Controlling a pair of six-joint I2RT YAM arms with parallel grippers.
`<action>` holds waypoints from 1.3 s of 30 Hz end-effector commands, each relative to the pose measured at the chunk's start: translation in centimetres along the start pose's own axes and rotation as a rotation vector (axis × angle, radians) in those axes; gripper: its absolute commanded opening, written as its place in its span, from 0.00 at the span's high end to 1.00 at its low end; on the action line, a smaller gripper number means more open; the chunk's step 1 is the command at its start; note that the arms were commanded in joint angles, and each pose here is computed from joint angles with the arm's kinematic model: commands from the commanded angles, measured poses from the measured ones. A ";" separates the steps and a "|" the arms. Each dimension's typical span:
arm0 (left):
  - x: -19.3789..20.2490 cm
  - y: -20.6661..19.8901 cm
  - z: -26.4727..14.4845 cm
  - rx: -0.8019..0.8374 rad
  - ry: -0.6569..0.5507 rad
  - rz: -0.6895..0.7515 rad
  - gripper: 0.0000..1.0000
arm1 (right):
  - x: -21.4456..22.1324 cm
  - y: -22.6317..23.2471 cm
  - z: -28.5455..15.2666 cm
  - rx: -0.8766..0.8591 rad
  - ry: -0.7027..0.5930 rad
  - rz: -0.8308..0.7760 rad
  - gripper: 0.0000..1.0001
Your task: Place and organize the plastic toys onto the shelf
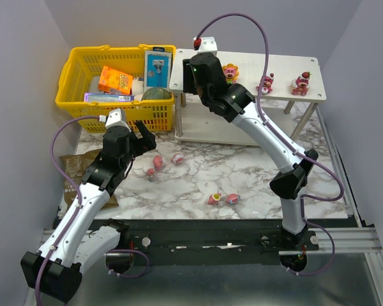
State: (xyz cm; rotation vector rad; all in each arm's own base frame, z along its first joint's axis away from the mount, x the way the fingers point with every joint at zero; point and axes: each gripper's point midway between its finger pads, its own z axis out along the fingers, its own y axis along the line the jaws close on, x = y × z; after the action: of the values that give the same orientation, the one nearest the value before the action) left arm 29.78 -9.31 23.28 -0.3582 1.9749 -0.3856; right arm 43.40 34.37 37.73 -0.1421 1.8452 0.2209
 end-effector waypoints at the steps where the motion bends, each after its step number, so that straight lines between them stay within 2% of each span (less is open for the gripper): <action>1: -0.2 0.3 -0.1 -0.012 -0.019 0.003 0.01 | 5.1 -0.3 0.7 0.038 0.144 -0.105 0.36; 3: -0.1 0.4 -0.1 -0.014 -0.019 0.004 0.01 | 4.8 0.0 0.5 0.020 0.136 -0.098 0.26; 12: -0.4 0.4 -0.2 -0.015 -0.028 0.002 0.01 | 0.0 0.8 -1.7 -0.070 0.039 -0.053 0.11; 14: -0.5 0.3 -0.3 -0.012 -0.030 0.001 0.01 | -1.8 0.8 -2.9 -0.094 -0.002 -0.035 0.00; 21: -0.7 0.3 -0.3 -0.013 -0.034 0.005 0.01 | -6.7 0.4 -6.4 -0.162 -0.107 -0.010 0.00; 25: -0.9 0.2 -0.4 -0.011 -0.038 0.012 0.01 | -9.0 0.0 -10.2 -0.247 -0.150 0.008 0.00; 28: -1.0 0.1 -0.4 -0.007 -0.039 0.014 0.01 | -7.8 -0.8 -11.7 -0.268 -0.117 -0.019 0.00; 30: -0.9 0.0 -0.4 -0.003 -0.038 0.015 0.01 | -8.3 -2.5 -14.3 -0.267 -0.133 -0.009 0.00; 31: -0.9 0.0 -0.3 0.001 -0.037 0.017 0.01 | -6.2 -3.1 -14.1 -0.254 -0.085 -0.034 0.00; 32: -1.0 -0.2 -0.2 0.010 -0.044 0.014 0.01 | -6.5 -4.4 -16.2 -0.255 -0.104 -0.024 0.00; 34: -0.9 -0.3 -0.2 0.023 -0.052 0.013 0.01 | -4.9 -5.7 -17.3 -0.241 -0.079 -0.026 0.00; 35: -1.3 -0.7 -0.2 0.045 -0.070 0.011 0.01 | -2.0 -6.3 -17.1 -0.229 -0.019 -0.055 0.00; 36: -1.1 -0.9 -0.1 0.063 -0.070 0.019 0.01 | -2.2 -7.5 -19.1 -0.240 -0.039 -0.037 0.00; 38: -1.6 -1.4 -0.4 0.097 -0.103 0.018 0.01 | 2.2 -8.4 -19.5 -0.241 0.047 -0.054 0.01; 39: -1.3 -1.3 -0.4 0.103 -0.104 0.019 0.01 | 2.8 -9.1 -21.1 -0.262 0.041 -0.026 0.01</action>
State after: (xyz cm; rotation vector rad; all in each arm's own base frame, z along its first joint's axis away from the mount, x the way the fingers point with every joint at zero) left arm 29.98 -9.42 23.74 -0.3373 1.9335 -0.4001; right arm 27.89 22.31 46.11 -0.2906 1.7175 0.4319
